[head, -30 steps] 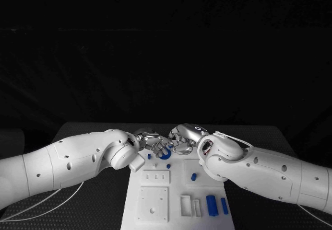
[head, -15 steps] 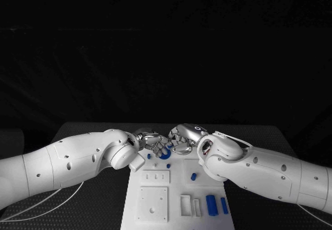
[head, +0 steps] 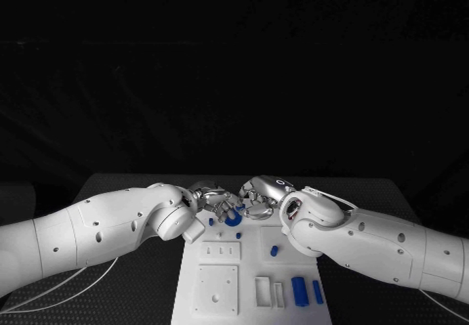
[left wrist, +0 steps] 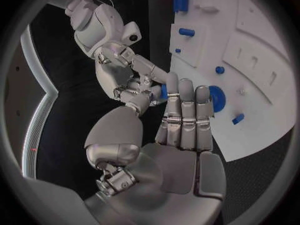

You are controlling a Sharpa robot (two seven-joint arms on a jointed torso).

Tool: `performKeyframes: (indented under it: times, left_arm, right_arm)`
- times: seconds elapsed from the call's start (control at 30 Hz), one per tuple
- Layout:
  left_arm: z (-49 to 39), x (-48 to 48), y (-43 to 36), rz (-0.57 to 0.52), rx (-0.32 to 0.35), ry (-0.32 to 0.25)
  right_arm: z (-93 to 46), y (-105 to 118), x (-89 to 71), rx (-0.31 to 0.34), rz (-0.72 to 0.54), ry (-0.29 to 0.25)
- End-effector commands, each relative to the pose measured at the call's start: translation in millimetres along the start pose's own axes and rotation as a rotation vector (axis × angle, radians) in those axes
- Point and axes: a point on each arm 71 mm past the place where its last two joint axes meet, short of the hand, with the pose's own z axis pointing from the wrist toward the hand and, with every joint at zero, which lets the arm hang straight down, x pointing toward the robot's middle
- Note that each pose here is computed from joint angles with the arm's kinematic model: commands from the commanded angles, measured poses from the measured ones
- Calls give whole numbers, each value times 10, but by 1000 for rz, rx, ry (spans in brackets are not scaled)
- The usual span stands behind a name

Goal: Assemble the parts on the task board

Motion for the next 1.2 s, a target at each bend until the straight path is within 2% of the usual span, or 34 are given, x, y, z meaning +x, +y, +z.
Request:
performKeyframes:
  times: [0.03,0.17,0.33,0.63,0.8,0.9,1.03,1.2]
  left_arm:
    - [-6,-63,-22,38,11,-51]
    - [-11,-59,-21,55,11,-46]
    - [-18,-65,-16,96,11,-48]
    - [-41,-155,28,195,6,-87]
    - [-47,-161,50,254,3,-92]
    - [-61,-142,97,290,-6,-91]
    - [-83,-137,139,332,-3,-121]
    - [-109,-101,231,365,-26,-120]
  right_arm:
    - [-2,5,29,-29,11,3]
    - [1,-56,18,-16,18,-12]
    - [-31,-201,-39,1,37,-64]
    - [-146,-529,-174,38,98,-147]
    - [-160,-703,-233,73,122,-166]
    - [-168,-798,-279,91,135,-185]
    - [-165,-902,-351,105,185,-223]
    - [-141,-1026,-436,128,264,-270]
